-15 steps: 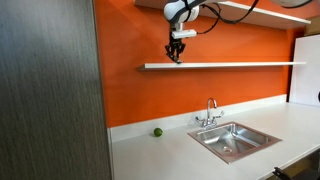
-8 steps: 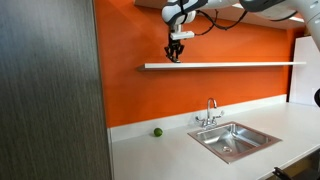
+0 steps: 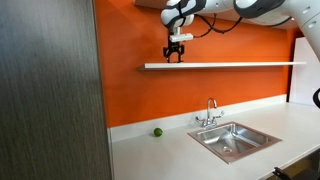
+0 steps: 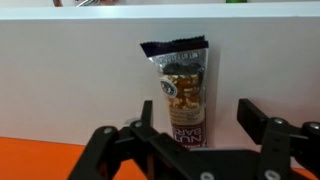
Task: Pick up the pack of snacks and put it on the first shelf
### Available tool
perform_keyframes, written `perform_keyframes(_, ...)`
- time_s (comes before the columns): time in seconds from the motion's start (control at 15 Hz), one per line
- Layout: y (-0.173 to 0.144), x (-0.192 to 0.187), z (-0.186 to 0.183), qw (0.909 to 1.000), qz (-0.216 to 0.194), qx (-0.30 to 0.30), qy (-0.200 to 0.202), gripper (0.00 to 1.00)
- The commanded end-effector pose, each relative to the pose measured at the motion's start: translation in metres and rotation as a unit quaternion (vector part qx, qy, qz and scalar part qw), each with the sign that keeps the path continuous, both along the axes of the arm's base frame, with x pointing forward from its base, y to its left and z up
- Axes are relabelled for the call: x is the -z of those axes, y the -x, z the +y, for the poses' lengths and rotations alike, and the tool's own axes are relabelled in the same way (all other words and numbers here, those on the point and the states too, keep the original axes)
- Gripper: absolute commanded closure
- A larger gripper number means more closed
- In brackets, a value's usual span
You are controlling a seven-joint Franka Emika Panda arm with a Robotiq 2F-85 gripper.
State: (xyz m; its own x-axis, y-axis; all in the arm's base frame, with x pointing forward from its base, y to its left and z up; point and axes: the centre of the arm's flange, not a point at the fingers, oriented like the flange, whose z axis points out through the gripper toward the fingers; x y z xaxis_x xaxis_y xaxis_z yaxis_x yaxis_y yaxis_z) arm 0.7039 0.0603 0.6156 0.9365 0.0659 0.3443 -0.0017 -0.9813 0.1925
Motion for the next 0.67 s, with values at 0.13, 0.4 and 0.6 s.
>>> perform_keyframes(0.13,0.019,-0.003,0.007,0.9999,0.003,-0.007,-0.008,0.00)
perform_keyframes(0.4,0.035,-0.001,0.012,1.0000,0.000,-0.006,-0.004,0.00)
perform_keyframes(0.6,0.049,-0.004,0.016,1.0000,-0.004,-0.005,-0.002,0.00)
